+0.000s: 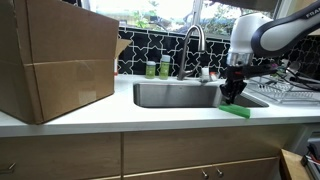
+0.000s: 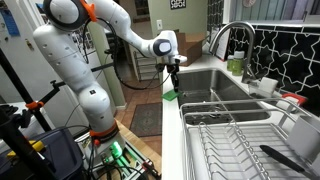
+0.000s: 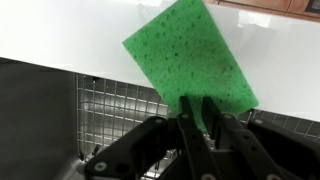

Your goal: Close the tap using the faucet, pick remove the blue sponge from the sink and use it to wipe the front edge of the sink

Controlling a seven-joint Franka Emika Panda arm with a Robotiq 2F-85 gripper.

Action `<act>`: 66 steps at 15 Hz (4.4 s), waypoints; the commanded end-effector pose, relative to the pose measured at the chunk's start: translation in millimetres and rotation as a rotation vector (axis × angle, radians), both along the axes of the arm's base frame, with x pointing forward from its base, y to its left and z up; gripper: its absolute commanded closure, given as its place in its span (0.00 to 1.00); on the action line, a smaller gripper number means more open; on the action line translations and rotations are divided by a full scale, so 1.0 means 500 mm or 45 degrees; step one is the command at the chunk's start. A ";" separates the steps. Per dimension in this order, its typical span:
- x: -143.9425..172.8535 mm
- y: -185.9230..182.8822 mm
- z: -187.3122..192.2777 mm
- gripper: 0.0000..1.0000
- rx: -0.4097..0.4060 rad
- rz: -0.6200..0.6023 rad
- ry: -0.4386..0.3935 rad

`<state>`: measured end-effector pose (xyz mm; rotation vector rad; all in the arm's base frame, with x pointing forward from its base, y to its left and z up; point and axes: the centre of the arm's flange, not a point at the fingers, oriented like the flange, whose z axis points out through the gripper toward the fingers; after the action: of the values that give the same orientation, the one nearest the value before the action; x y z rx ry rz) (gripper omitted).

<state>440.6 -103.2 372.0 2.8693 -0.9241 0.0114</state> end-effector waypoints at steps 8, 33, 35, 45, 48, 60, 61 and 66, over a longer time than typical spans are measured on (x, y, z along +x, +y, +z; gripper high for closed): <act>-0.044 0.011 -0.037 0.95 0.163 0.074 0.019; 0.224 0.169 -0.055 0.96 0.377 0.483 0.011; 0.215 0.168 -0.061 0.96 0.365 0.464 0.057; 0.114 0.142 -0.060 0.96 0.269 0.254 0.080; 0.089 0.107 -0.063 0.96 0.221 0.201 0.092; -0.057 0.009 -0.075 0.96 0.065 -0.032 0.148; -0.070 -0.002 -0.078 0.96 0.052 -0.057 0.152; -0.135 -0.052 -0.084 0.96 0.000 -0.171 0.149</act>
<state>412.1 -113.3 350.9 2.8382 -1.0215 -0.1421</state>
